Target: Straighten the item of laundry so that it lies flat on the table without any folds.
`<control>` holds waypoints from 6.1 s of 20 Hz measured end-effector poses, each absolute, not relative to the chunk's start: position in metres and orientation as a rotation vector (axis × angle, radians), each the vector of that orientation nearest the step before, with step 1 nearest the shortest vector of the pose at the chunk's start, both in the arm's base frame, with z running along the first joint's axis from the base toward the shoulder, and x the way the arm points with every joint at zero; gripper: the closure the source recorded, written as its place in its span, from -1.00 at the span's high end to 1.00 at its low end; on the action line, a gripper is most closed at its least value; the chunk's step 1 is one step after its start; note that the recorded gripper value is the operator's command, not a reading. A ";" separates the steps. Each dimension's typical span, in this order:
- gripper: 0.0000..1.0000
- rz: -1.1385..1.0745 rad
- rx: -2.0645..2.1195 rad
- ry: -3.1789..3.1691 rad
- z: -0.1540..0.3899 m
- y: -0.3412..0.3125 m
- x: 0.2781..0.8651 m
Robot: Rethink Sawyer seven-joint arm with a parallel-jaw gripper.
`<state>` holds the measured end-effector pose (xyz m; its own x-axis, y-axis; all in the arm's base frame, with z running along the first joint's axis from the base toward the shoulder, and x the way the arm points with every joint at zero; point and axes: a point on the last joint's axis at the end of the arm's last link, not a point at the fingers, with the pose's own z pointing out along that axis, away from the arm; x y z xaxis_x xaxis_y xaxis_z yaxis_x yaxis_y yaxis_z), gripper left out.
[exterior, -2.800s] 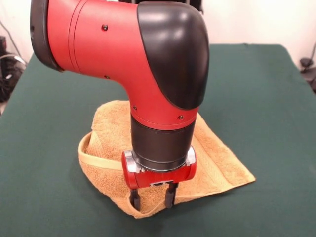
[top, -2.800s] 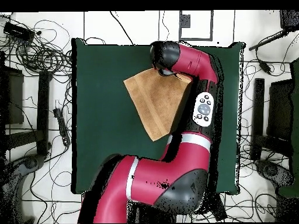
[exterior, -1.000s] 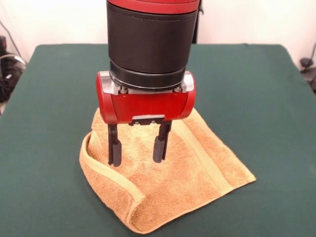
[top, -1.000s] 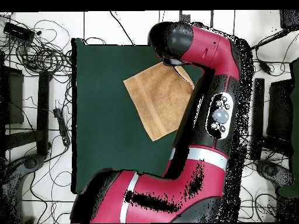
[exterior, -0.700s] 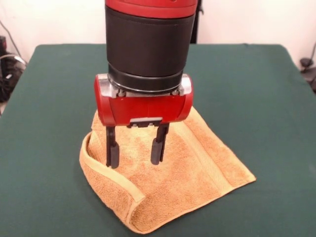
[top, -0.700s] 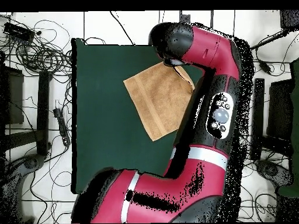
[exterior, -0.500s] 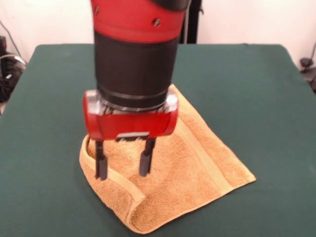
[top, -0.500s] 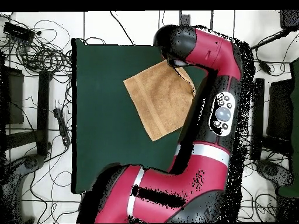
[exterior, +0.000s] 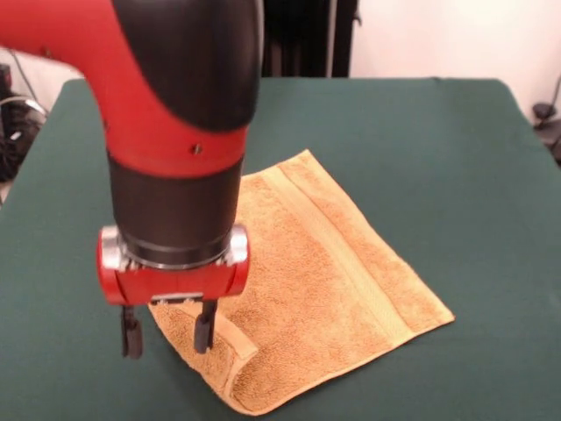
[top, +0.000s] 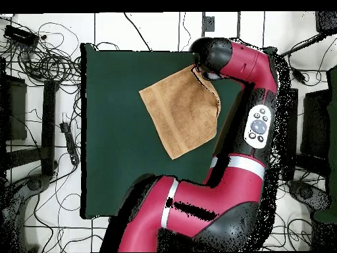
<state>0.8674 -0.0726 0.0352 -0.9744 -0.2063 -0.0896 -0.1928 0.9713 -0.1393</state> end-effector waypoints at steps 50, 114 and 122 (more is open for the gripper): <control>1.00 -0.202 -0.298 2.990 0.106 -0.079 0.883; 1.00 -0.146 -0.273 2.997 0.030 -0.082 0.838; 1.00 -0.159 -0.308 3.007 0.006 -0.078 0.831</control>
<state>0.8307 -0.0781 0.0061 -0.9728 -0.2074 -0.1032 -0.1954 0.9739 -0.1157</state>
